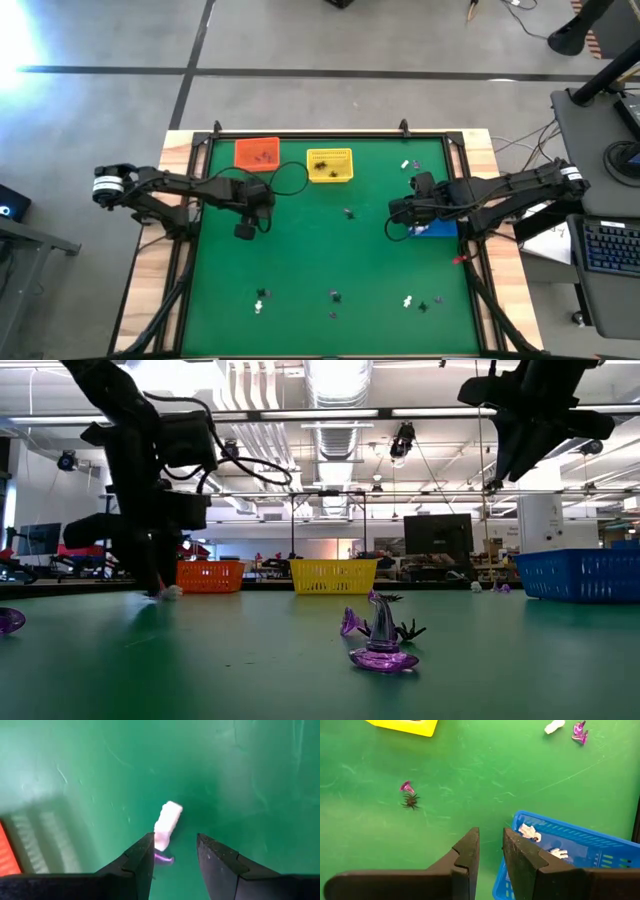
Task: Sort Halloween decoration
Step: Put the white skeleton toy into the blue basket
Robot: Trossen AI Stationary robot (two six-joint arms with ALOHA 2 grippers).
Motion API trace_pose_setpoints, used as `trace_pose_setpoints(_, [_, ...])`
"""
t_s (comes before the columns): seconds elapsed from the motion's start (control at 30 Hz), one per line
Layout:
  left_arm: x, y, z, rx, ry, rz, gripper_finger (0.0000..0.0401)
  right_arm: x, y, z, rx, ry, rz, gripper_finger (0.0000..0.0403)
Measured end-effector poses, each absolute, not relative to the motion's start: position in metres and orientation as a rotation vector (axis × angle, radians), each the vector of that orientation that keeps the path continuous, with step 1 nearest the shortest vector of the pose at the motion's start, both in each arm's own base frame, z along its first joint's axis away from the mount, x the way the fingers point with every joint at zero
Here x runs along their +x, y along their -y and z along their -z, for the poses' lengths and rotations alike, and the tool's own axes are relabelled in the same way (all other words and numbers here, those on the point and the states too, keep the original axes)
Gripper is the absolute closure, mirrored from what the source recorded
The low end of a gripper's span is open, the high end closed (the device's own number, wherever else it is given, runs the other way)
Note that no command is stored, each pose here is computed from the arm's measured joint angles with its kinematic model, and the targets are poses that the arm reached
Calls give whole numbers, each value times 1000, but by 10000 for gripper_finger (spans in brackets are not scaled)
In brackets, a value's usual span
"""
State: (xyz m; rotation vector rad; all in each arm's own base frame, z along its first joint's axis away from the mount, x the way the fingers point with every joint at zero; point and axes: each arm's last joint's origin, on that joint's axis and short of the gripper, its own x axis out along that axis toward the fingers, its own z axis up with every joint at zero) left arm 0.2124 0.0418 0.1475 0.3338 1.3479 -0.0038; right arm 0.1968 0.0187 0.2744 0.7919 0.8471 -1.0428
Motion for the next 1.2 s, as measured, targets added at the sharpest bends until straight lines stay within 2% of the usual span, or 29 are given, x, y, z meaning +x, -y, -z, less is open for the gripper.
trace_pose_setpoints(0.3, [221, -45, -135, 336, -1372, 10, 289, 197, -19, -274, 795, -845, 1043, 326])
trace_pose_setpoints(0.63, [228, -48, -139, 324, -1408, 14, 392, 197, -19, -274, 793, -846, 1042, 326])
trace_pose_setpoints(0.93, [240, -56, -165, 274, -1384, -47, 399, 197, -19, -274, 796, -844, 1040, 326])
trace_pose_setpoints(1.2, [261, -63, -199, 233, -1256, -124, 400, 200, -19, -275, 755, -855, 993, 326])
